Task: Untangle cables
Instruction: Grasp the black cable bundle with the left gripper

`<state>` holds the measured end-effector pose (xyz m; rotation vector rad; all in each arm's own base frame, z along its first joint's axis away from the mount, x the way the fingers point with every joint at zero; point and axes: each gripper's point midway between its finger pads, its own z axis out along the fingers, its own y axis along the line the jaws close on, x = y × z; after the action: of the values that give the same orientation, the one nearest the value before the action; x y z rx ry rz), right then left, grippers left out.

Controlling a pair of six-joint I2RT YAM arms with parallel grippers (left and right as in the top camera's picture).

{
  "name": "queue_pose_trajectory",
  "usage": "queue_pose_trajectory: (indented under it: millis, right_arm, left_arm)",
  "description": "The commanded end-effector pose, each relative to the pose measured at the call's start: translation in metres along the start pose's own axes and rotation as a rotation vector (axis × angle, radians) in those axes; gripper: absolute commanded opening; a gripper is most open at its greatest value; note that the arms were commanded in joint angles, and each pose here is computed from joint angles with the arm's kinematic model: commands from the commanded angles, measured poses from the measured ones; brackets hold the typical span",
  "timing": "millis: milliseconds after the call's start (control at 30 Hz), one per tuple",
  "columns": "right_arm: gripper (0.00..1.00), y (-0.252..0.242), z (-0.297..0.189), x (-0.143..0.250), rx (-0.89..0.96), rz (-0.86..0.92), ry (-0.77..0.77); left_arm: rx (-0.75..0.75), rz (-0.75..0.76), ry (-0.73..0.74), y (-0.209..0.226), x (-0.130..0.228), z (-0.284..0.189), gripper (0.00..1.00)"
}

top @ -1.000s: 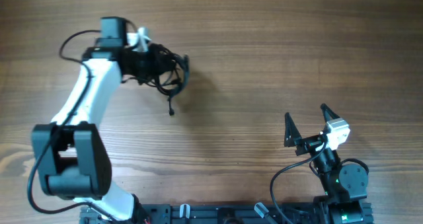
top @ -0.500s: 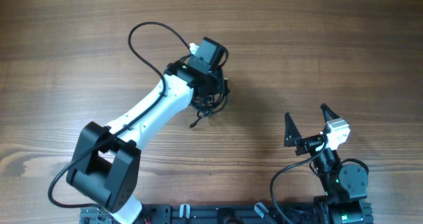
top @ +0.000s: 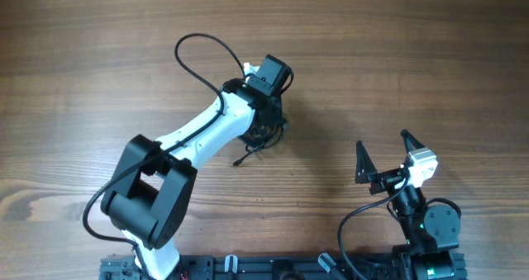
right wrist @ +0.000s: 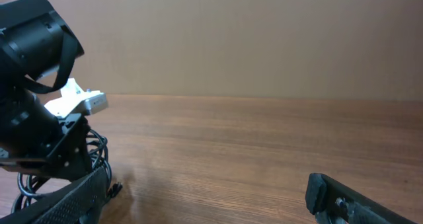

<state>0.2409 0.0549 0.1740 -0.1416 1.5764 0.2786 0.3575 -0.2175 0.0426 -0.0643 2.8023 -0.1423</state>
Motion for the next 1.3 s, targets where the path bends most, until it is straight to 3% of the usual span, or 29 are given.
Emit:
queue_pose_trajectory:
  millis: [0,33,100,167,300,367,433,667,767,833,1033,1100,1133,1267]
  right_arm:
    - [1.0,0.003,0.0,0.0,-0.018,-0.007,-0.002]
    - [0.99,0.003,0.0,0.0,-0.018,-0.008,-0.002]
    - [1.0,0.003,0.0,0.0,-0.018,-0.007,-0.002]
    - [1.0,0.003,0.0,0.0,-0.018,-0.007,-0.002]
    - [1.0,0.003,0.0,0.0,-0.018,-0.007,-0.002]
    - [1.0,0.003,0.0,0.0,-0.018,-0.007,-0.002]
    - [1.0,0.003,0.0,0.0,-0.018,-0.007,-0.002]
    - [1.0,0.003,0.0,0.0,-0.018,-0.007,-0.002]
    - [1.0,0.003,0.0,0.0,-0.018,-0.007,-0.002]
    - [1.0,0.003,0.0,0.0,-0.018,-0.007,-0.002]
    - [1.0,0.003,0.0,0.0,-0.018,-0.008,-0.002]
    - [1.0,0.003,0.0,0.0,-0.018,-0.007,-0.002]
    - [1.0,0.003,0.0,0.0,-0.018,-0.007,-0.002]
    - [1.0,0.003,0.0,0.0,-0.018,-0.007,-0.002]
  left_arm:
    - [-0.058,-0.009,-0.023,0.01,-0.003,0.007,0.7]
    - [-0.069,-0.009,-0.032,0.012,-0.005,0.006,0.82]
    - [-0.066,-0.005,-0.051,0.01,-0.01,0.005,0.93]
    - [-0.053,-0.009,-0.068,0.005,-0.018,-0.001,0.98]
    - [-0.031,-0.016,-0.101,-0.004,-0.035,-0.019,0.99]
    - [-0.026,-0.032,-0.11,-0.005,-0.04,-0.023,0.9]
    - [-0.044,-0.032,-0.106,-0.001,-0.039,-0.02,0.69]
    - [-0.181,-0.104,-0.073,0.032,-0.022,0.012,0.53]
    - [-0.199,-0.101,-0.051,0.035,-0.017,0.024,0.43]
    - [-0.206,-0.101,-0.042,0.036,-0.015,0.029,0.29]
    - [-0.21,-0.099,-0.029,0.037,-0.012,0.036,0.13]
    - [-0.204,-0.099,-0.022,0.036,-0.011,0.036,0.25]
    - [-0.204,-0.098,-0.019,0.036,-0.01,0.036,0.25]
    - [-0.202,-0.098,-0.014,0.036,-0.009,0.036,0.04]
